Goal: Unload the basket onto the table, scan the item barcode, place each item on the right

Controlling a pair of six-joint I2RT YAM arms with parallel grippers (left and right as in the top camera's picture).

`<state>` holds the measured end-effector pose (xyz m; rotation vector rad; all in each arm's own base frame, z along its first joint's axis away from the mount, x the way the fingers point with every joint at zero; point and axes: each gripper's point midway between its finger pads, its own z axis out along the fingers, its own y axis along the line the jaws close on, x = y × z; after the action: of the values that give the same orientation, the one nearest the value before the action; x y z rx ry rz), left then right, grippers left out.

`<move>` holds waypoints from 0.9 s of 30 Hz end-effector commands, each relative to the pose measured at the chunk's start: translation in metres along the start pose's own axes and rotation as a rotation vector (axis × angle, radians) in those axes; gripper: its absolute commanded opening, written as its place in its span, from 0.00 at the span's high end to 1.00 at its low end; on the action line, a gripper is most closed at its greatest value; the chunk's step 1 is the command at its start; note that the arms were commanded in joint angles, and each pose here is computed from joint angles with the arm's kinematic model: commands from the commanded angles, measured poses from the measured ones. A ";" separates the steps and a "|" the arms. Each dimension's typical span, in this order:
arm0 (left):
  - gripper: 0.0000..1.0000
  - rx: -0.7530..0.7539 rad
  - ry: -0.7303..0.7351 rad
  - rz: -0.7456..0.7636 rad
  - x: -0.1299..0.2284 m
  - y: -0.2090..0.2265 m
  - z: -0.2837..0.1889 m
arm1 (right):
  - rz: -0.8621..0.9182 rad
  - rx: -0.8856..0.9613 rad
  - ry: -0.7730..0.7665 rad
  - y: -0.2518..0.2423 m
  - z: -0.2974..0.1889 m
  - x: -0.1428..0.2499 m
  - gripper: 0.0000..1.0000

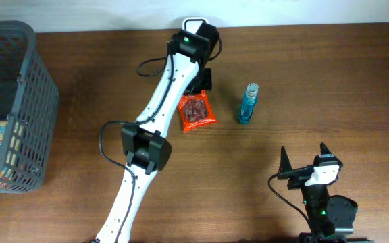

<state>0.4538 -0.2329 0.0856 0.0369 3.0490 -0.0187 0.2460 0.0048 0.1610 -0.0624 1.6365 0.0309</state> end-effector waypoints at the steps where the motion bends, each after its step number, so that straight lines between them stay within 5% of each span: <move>1: 1.00 0.123 0.066 0.100 0.017 -0.021 -0.010 | 0.005 0.011 0.004 -0.002 0.000 0.003 0.02; 7: 1.00 0.004 0.238 0.116 0.052 -0.008 0.038 | 0.005 0.011 0.004 -0.002 0.000 0.003 0.02; 15: 1.00 -0.172 0.210 0.131 0.046 0.025 0.054 | 0.005 0.011 0.004 -0.002 0.000 0.003 0.02; 27: 1.00 -0.071 0.130 0.072 0.024 0.027 0.025 | 0.005 0.011 0.004 -0.002 0.000 0.003 0.02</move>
<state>0.4244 -0.1939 0.0319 0.1347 3.2397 0.2183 0.2460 0.0048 0.1610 -0.0624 1.6365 0.0309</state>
